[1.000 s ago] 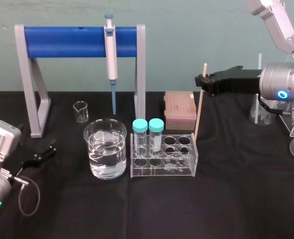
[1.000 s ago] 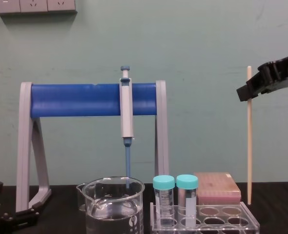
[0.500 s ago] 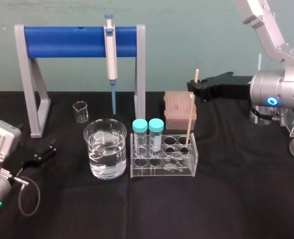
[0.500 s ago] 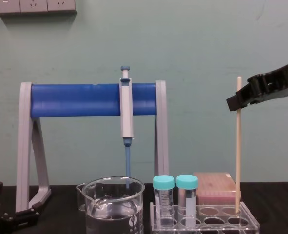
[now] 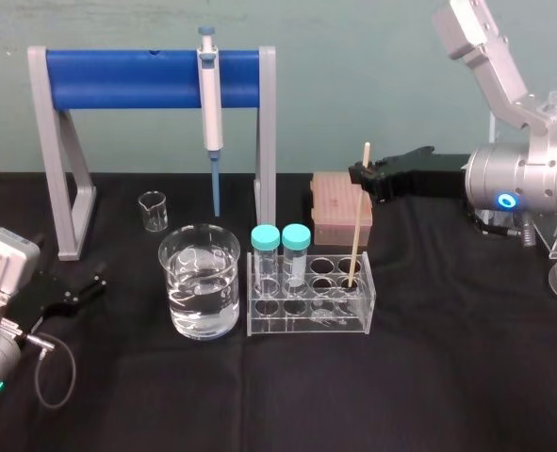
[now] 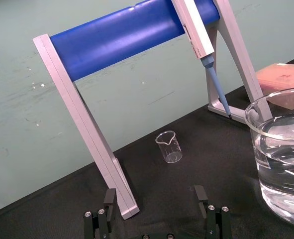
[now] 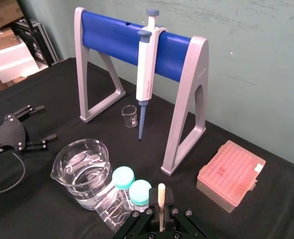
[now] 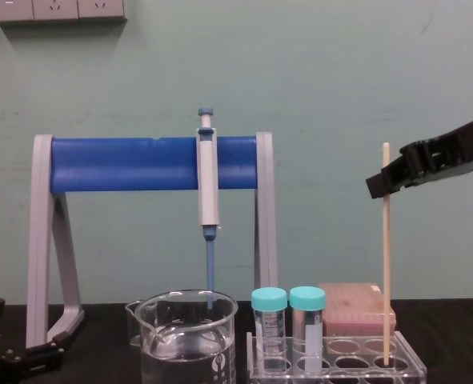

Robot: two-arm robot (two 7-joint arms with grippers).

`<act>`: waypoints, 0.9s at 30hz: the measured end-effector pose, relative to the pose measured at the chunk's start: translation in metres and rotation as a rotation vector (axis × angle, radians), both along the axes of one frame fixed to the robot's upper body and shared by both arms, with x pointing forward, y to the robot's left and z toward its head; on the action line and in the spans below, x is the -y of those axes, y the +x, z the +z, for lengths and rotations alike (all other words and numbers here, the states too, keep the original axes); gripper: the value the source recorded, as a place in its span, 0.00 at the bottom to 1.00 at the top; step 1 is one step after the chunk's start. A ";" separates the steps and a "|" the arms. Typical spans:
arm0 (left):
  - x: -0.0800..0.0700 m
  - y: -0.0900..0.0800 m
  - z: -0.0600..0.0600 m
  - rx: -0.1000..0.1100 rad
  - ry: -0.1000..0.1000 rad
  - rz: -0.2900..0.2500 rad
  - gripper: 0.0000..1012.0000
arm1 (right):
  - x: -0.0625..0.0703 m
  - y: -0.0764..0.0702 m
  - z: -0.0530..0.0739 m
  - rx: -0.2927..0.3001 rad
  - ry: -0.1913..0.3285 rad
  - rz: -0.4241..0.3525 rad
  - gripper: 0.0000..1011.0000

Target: Hold the thermometer with one hand and immerse one end into the beaker, then reinsert it into the test tube rack.

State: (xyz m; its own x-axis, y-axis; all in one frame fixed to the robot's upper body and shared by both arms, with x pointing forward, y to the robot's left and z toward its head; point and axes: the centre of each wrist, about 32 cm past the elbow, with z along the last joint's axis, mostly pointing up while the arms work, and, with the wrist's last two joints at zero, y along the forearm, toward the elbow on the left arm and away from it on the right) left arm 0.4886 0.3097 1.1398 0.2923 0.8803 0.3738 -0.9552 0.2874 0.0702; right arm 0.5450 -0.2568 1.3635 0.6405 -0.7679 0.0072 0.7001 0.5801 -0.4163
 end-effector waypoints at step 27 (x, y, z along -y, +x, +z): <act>0.000 0.000 0.000 0.000 0.000 0.000 0.99 | -0.003 0.013 -0.032 -0.035 -0.013 0.007 0.05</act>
State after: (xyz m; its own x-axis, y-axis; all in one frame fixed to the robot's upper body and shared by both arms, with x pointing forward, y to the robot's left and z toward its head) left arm 0.4886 0.3096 1.1398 0.2923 0.8803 0.3737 -0.9552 0.2874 0.0702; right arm 0.5579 -0.2533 1.3316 0.6461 -0.7633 -0.0059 0.6807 0.5796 -0.4480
